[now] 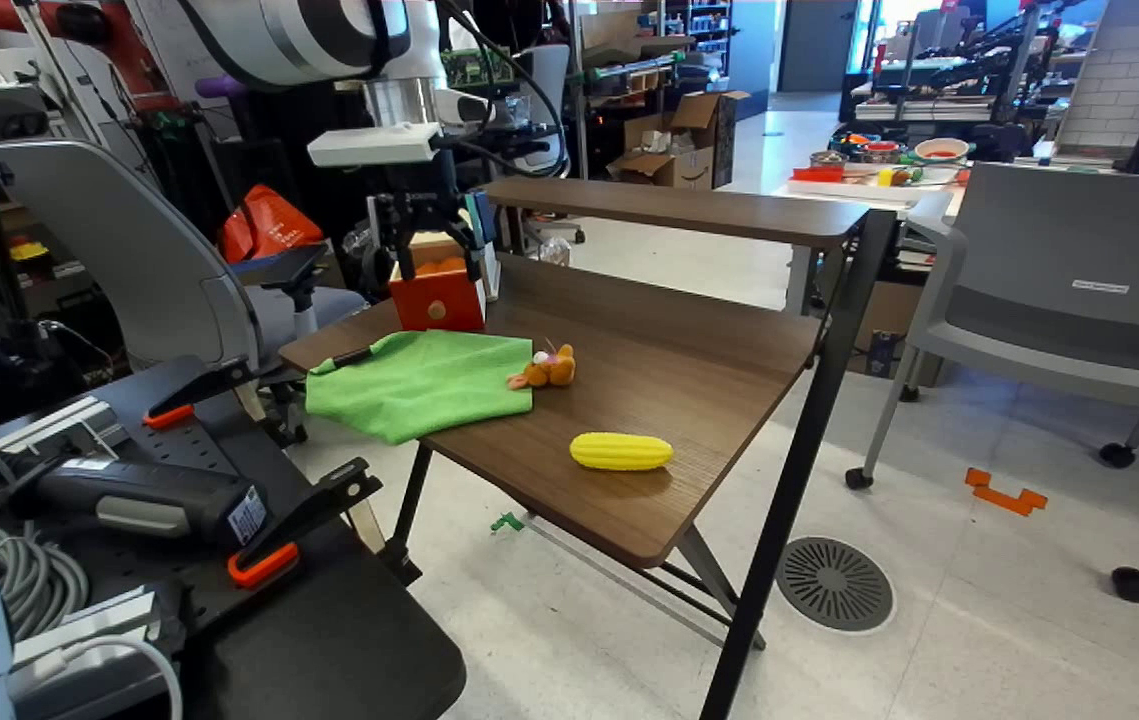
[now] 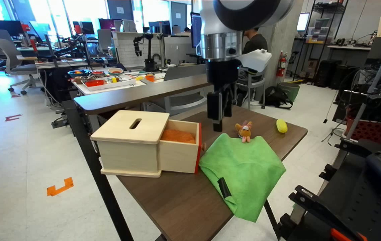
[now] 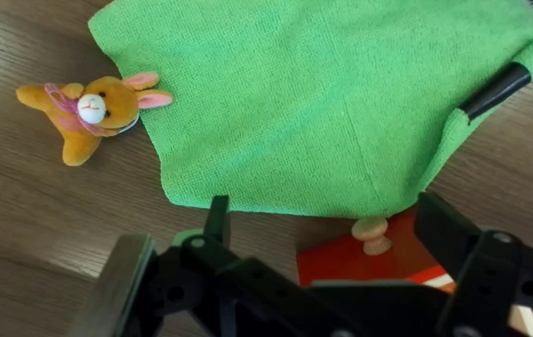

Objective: Take the toy out of the drawer and close it

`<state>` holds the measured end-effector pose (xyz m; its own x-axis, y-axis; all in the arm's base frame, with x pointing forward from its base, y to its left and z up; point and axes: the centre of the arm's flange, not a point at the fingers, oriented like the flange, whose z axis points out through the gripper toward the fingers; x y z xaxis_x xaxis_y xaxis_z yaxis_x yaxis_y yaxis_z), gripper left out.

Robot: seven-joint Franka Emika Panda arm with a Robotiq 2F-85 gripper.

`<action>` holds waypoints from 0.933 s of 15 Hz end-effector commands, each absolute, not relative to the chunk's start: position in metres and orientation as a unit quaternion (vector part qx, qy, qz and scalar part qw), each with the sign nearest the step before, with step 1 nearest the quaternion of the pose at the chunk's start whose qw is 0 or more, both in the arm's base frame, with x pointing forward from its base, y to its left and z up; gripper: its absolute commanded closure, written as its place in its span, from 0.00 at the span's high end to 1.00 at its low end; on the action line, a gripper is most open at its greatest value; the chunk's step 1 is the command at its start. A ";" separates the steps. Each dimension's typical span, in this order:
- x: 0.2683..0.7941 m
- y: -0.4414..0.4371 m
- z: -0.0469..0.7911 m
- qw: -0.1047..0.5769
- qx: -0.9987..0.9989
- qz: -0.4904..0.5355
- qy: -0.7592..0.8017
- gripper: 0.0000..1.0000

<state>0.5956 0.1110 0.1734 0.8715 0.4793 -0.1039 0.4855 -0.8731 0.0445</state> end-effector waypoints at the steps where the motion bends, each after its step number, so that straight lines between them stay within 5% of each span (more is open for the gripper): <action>1: 0.587 0.107 0.171 0.027 0.952 -0.040 0.302 1.00; 14: 0.580 0.158 0.128 0.051 0.919 -0.027 0.390 1.00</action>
